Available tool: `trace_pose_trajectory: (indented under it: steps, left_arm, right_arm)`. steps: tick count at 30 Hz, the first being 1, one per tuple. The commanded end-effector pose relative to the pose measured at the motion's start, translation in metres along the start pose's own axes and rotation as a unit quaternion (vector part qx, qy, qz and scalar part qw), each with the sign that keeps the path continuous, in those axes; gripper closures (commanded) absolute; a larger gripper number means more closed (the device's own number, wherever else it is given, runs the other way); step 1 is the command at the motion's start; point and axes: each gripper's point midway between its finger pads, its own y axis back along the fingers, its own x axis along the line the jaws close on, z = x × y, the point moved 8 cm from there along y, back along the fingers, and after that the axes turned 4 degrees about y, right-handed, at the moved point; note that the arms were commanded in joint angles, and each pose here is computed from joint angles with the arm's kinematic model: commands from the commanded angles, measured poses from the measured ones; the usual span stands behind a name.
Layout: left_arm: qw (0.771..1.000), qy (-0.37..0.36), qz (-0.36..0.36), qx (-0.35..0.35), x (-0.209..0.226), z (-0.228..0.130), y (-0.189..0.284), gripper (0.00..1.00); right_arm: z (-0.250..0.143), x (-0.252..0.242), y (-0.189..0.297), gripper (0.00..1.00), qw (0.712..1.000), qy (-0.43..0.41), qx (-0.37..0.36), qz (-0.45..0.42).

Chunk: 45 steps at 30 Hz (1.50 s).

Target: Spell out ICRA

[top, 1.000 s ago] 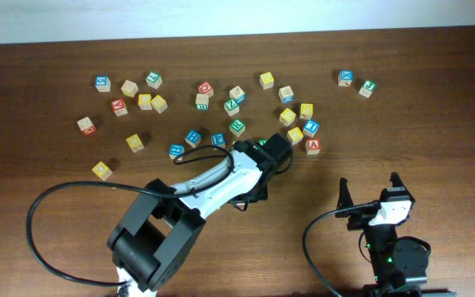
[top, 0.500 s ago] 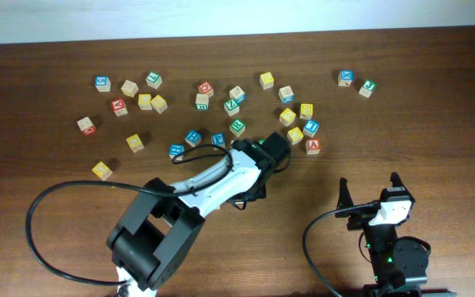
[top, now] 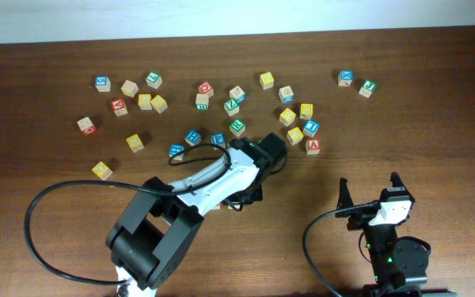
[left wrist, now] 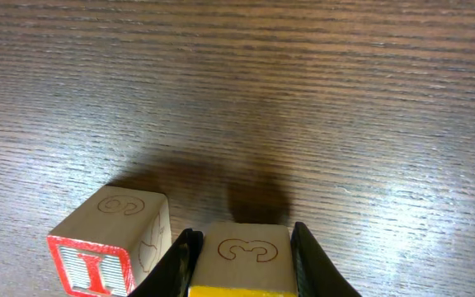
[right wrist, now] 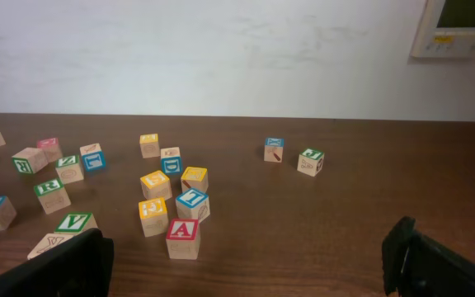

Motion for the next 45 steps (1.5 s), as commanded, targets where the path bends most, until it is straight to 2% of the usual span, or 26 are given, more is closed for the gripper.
trace_pose_trajectory:
  steps: [1,13,18,28,31,33,34,38,40,45]
  left_arm:
    - [1.0,0.002,0.004,0.015,0.001,-0.003,-0.006,0.78]
    - [1.0,0.003,0.005,0.014,0.001,-0.002,-0.006,0.73]
    - [1.0,0.003,0.005,0.014,0.001,-0.002,-0.006,0.64]
    - [1.0,0.005,-0.004,0.003,-0.002,0.001,-0.006,0.64]
    - [1.0,0.009,-0.001,-0.016,-0.002,0.007,-0.006,0.53]
    - [1.0,0.02,-0.007,-0.02,0.001,0.014,-0.007,0.36]
    - [0.999,0.03,-0.011,-0.023,0.004,0.02,-0.008,0.34]
    - [0.998,0.023,-0.033,-0.043,0.009,0.046,-0.001,0.36]
    - [0.997,0.014,-0.051,-0.061,0.008,0.063,0.013,0.36]
    - [0.991,0.042,-0.08,-0.095,0.013,0.097,0.063,0.36]
  right_arm:
    - [-0.002,-0.002,0.0,0.02,1.0,0.003,0.002,-0.006]
    - [-0.002,-0.002,0.0,0.02,1.0,0.003,0.002,-0.006]
    - [-0.002,-0.002,0.0,0.02,1.0,0.003,0.002,-0.006]
    - [-0.002,-0.002,0.0,0.02,1.0,0.003,0.002,-0.006]
    - [-0.002,-0.002,0.0,0.02,1.0,0.003,0.002,-0.006]
    - [-0.002,-0.002,0.0,0.02,1.0,0.003,0.002,-0.006]
    - [-0.002,-0.002,0.0,0.02,1.0,0.003,0.002,-0.006]
    - [-0.002,-0.002,0.0,0.02,1.0,0.003,0.002,-0.006]
    - [-0.002,-0.002,0.0,0.02,1.0,0.003,0.002,-0.006]
    - [-0.002,-0.002,0.0,0.02,1.0,0.003,0.002,-0.006]
